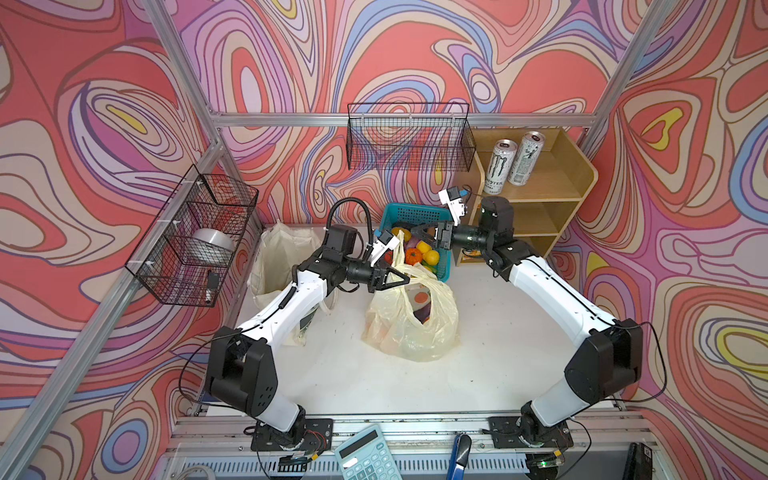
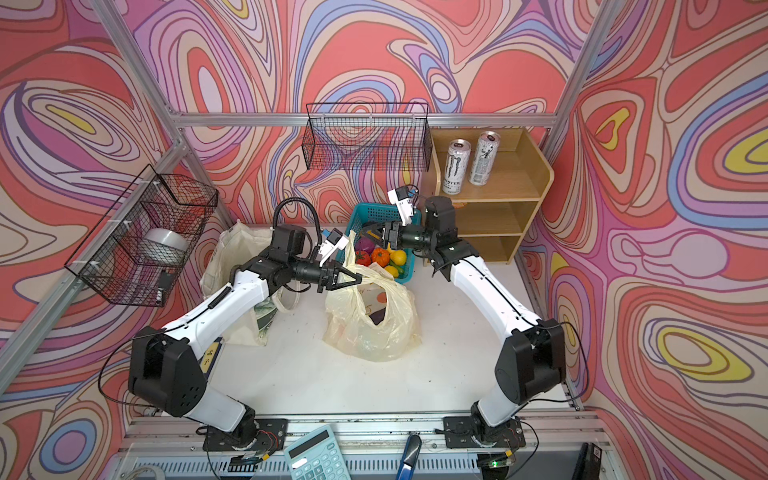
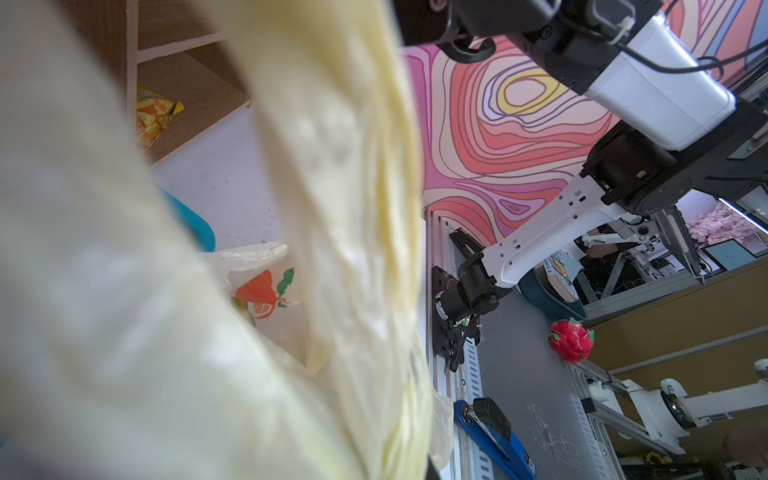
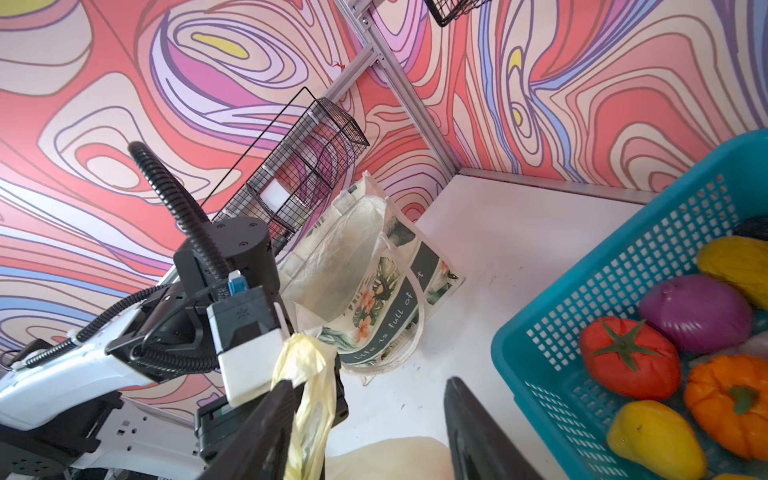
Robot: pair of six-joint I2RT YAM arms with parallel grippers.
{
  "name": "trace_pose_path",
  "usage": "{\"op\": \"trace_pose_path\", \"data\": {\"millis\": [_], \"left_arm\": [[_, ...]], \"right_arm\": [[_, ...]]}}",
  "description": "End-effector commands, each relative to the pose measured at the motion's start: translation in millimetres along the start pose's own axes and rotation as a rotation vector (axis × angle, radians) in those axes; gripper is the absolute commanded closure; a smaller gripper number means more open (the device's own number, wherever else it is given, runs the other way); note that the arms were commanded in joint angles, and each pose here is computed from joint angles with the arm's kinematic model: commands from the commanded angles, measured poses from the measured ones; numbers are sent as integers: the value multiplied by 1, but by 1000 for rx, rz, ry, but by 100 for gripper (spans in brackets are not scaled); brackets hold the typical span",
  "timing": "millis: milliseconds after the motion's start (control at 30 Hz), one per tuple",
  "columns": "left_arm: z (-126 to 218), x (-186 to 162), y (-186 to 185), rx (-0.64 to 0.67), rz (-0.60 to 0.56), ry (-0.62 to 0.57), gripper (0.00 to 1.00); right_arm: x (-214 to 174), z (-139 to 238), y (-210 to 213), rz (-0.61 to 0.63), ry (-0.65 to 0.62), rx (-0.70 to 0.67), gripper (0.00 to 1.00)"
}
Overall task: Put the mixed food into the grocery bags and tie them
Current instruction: 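Release the twisted handles with the right gripper and lift it away while the left holds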
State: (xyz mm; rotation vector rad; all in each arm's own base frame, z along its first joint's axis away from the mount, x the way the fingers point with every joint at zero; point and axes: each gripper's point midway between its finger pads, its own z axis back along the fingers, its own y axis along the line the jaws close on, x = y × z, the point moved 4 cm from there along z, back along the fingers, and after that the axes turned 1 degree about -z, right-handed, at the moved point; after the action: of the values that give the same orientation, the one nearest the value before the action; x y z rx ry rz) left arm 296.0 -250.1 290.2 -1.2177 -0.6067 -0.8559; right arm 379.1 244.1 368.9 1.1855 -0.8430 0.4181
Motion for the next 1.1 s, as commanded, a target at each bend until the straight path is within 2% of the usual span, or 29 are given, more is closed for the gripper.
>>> {"op": "trace_pose_path", "data": {"millis": [0, 267, 400, 467, 600, 633, 767, 933, 1067], "left_arm": [[0, 7, -8, -30, -38, 1, 100], [-1, 8, -9, -35, -40, 3, 100], [-2, 9, -9, -36, -42, 3, 100], [-2, 9, -8, -34, -42, 3, 100], [-3, 8, -7, -36, -39, 4, 100], [-3, 8, -6, -36, -38, 4, 100], [-2, 7, -4, -10, -40, 3, 100], [1, 4, -1, 27, -48, -27, 100], [3, 4, 1, 45, -57, -58, 100]], "right_arm": [[16, -6, 20, 11, -27, 96, 39], [9, -29, 20, -22, -2, 132, 40], [7, -36, 19, -35, 4, 149, 44], [7, -37, 19, -41, 5, 161, 54], [4, -37, 20, -48, 14, 180, 94], [3, -36, 20, -47, 14, 179, 100], [4, -25, 17, -26, -17, 123, 100], [7, 7, -4, -38, -140, -67, 100], [-1, 21, -7, -41, -184, -135, 100]]}}
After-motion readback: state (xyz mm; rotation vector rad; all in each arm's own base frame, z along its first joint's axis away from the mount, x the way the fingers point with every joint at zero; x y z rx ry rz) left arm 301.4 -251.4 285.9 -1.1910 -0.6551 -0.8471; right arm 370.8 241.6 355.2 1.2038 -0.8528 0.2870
